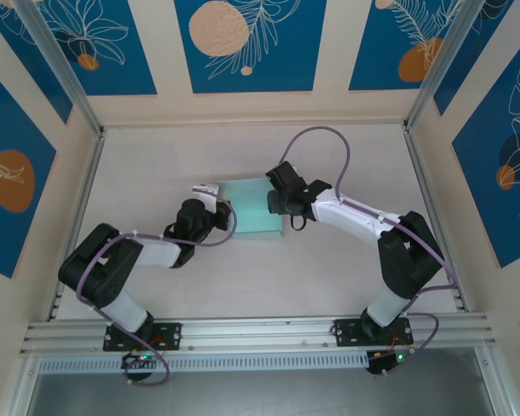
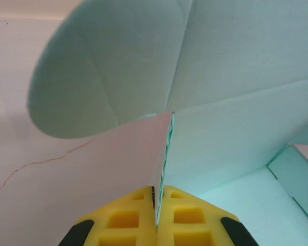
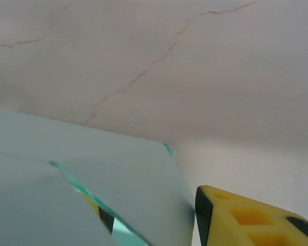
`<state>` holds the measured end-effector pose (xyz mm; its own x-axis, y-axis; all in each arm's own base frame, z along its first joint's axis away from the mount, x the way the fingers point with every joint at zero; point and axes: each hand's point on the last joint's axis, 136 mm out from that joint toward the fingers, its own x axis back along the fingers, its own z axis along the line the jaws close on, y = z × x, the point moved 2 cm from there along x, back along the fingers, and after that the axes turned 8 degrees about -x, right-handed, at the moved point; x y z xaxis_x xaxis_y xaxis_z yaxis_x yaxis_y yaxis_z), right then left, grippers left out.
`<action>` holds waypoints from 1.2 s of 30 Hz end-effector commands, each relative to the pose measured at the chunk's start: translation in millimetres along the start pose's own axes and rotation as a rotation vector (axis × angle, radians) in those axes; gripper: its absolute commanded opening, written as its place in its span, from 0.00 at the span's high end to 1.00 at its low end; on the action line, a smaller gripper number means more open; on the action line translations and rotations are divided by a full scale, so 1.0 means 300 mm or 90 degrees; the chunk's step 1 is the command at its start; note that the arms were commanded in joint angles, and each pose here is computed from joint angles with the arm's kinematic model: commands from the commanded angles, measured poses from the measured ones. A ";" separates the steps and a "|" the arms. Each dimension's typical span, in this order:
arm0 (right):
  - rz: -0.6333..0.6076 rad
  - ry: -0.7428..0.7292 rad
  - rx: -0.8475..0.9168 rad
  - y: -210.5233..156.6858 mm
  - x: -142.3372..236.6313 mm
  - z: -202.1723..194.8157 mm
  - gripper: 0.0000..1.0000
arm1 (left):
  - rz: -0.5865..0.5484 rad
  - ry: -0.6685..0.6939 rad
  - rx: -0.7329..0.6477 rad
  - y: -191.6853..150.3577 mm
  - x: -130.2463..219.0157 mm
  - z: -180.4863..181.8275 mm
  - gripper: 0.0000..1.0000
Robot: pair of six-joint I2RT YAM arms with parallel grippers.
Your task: Fold the paper box
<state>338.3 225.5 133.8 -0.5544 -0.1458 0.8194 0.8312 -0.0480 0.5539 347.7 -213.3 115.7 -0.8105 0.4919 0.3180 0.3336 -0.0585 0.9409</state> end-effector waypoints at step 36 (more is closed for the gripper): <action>-0.149 0.466 0.203 0.302 0.050 -0.093 0.45 | 0.055 -0.053 -0.152 0.110 -0.090 -0.041 1.00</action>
<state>400.8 182.4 179.7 -0.4740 -0.7351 0.4847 0.6443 0.0855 0.7599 370.4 -234.3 136.1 -0.7546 0.5218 0.3978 0.2850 -0.2855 0.9150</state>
